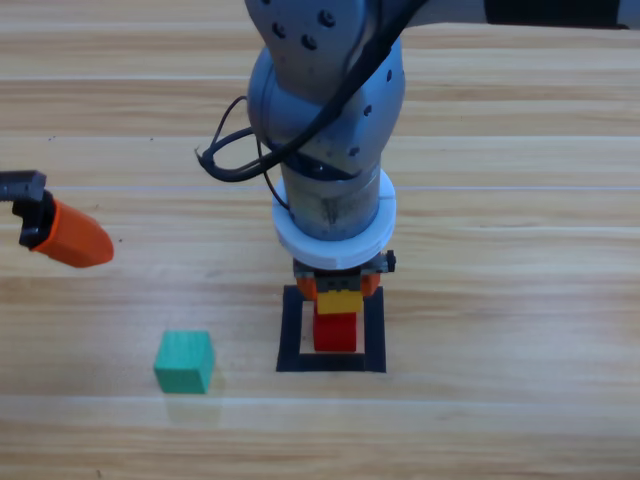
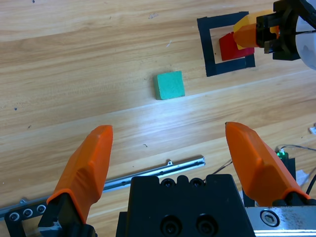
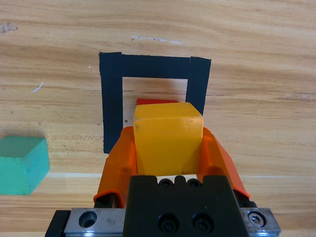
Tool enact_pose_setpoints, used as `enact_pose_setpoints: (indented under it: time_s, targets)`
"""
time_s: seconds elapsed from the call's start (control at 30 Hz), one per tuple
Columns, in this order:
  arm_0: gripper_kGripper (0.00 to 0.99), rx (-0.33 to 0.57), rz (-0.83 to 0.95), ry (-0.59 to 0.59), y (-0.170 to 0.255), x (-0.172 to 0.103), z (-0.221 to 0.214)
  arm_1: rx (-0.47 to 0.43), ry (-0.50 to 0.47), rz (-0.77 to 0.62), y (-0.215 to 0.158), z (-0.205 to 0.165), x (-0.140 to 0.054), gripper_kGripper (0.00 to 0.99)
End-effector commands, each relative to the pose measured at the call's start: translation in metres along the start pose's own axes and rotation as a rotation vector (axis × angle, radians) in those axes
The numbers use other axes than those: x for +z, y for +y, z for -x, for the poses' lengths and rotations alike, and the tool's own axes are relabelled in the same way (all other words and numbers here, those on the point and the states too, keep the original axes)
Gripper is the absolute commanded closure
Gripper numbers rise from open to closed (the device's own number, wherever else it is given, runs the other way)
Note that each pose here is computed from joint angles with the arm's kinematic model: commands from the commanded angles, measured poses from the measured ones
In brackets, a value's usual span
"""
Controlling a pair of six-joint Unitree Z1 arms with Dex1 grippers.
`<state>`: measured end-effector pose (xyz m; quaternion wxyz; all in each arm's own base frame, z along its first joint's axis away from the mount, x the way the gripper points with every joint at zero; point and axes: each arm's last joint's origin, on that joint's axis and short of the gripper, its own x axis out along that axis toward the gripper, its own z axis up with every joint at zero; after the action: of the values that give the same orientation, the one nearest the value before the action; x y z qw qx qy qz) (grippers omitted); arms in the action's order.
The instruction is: Stack the blocks in the rectangular block: red at the bottom, yellow in the middle, green on top
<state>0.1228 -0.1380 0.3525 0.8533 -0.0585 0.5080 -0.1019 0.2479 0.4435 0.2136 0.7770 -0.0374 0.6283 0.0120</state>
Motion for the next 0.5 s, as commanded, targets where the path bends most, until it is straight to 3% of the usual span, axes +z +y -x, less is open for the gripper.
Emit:
enact_pose_setpoints:
  time_s: [0.03, 0.37, 0.43, 0.5]
  targets:
    - [0.021, 0.024, 0.02, 0.031, -0.0006, 0.0003, -0.014, -0.043, 0.032, 0.038, 0.0138, -0.0254, -0.0144, 0.924]
    - [0.025, 0.026, 0.017, 0.039, -0.0024, 0.0005, -0.0183, -0.05, 0.034, 0.039, 0.0149, -0.0282, -0.0162, 0.916]
    - [0.027, 0.024, 0.017, 0.039, -0.0023, 0.0004, -0.0179, -0.058, 0.035, 0.038, 0.015, -0.0305, -0.0165, 0.804]
    - [0.027, 0.025, 0.015, 0.041, -0.0024, 0.0005, -0.0183, -0.064, 0.037, 0.034, 0.0152, -0.0325, -0.0168, 0.585]
